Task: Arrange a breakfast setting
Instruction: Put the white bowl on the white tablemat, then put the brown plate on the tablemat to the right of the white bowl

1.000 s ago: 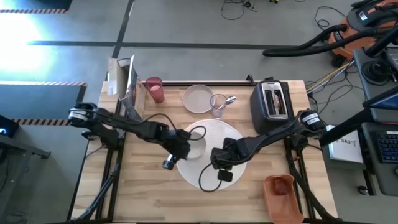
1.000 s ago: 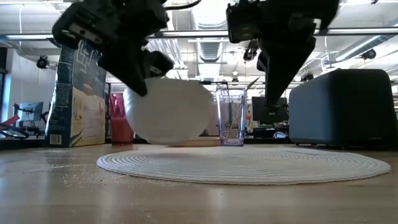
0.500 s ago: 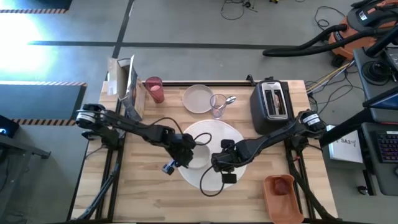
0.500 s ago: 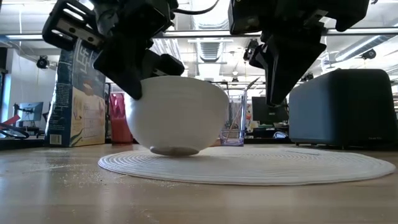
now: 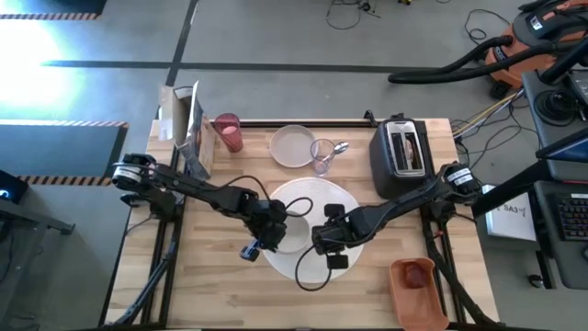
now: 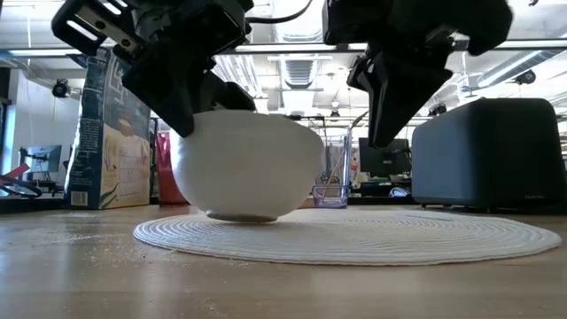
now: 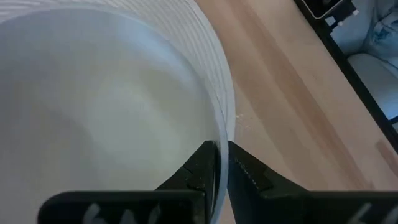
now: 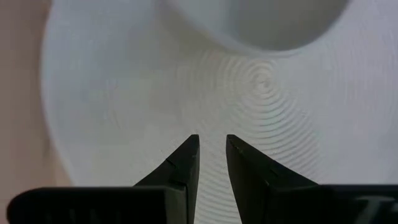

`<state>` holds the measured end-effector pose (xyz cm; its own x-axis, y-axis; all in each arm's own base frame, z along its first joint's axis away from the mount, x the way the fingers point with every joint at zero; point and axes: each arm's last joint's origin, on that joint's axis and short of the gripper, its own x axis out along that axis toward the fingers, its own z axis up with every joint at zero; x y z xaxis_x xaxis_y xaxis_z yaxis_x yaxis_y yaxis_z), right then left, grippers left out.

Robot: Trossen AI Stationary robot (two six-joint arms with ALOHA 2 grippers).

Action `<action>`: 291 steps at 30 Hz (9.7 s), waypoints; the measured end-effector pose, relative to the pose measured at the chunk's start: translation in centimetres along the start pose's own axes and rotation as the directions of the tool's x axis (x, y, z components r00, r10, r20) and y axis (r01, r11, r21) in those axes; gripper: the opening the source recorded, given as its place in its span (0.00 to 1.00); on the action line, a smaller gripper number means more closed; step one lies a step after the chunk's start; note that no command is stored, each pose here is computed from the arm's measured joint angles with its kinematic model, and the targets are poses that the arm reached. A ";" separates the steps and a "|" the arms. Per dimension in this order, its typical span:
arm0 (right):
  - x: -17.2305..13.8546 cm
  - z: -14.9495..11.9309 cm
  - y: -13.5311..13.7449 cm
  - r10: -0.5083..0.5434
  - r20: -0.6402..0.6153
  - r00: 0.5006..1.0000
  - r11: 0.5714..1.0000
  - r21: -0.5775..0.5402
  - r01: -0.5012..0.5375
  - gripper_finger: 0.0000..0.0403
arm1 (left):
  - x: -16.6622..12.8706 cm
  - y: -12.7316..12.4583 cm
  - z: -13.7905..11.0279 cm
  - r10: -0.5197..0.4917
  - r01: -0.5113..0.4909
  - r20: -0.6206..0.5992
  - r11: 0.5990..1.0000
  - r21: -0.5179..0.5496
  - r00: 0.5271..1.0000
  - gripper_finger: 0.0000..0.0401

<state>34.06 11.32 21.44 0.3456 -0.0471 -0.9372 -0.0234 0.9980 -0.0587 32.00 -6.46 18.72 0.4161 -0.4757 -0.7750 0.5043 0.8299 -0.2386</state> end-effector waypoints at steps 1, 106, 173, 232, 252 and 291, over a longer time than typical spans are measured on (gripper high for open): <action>0.0 0.0 0.0 -0.015 0.004 1.000 1.000 -0.002 0.015 0.17 | 0.0 0.0 0.0 -0.001 0.001 0.000 1.000 0.000 1.000 0.06; -3.5 1.9 -11.6 -0.178 -0.163 0.970 0.938 0.270 0.218 0.17 | -9.2 23.1 -11.1 0.525 -0.573 -0.251 0.799 -0.184 0.813 0.21; -4.4 0.0 -11.5 -0.176 -0.337 0.925 0.925 0.265 0.273 0.17 | -16.9 21.1 -4.5 0.574 -0.595 -0.161 0.782 -0.182 0.803 0.00; -11.6 1.1 -4.8 -0.069 0.201 0.977 0.906 -0.398 0.145 0.24 | -10.1 -1.7 5.8 0.301 -0.308 0.077 0.883 0.354 0.950 0.00; -11.0 1.1 -3.8 0.081 0.151 0.985 0.915 -0.404 -0.013 0.04 | -10.0 -2.1 6.7 0.345 -0.376 0.150 0.859 0.348 0.927 0.00; -4.8 -0.7 -2.2 0.066 -0.315 0.947 0.998 0.018 -0.063 0.02 | -10.0 -2.2 6.9 0.386 -0.413 0.159 0.884 0.218 0.909 0.44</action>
<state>31.82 9.27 25.81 0.0303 0.0076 -0.9995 -0.0286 0.9996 0.0068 31.94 -5.55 30.97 0.6928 -0.1586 -0.7034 0.4388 0.8668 0.2367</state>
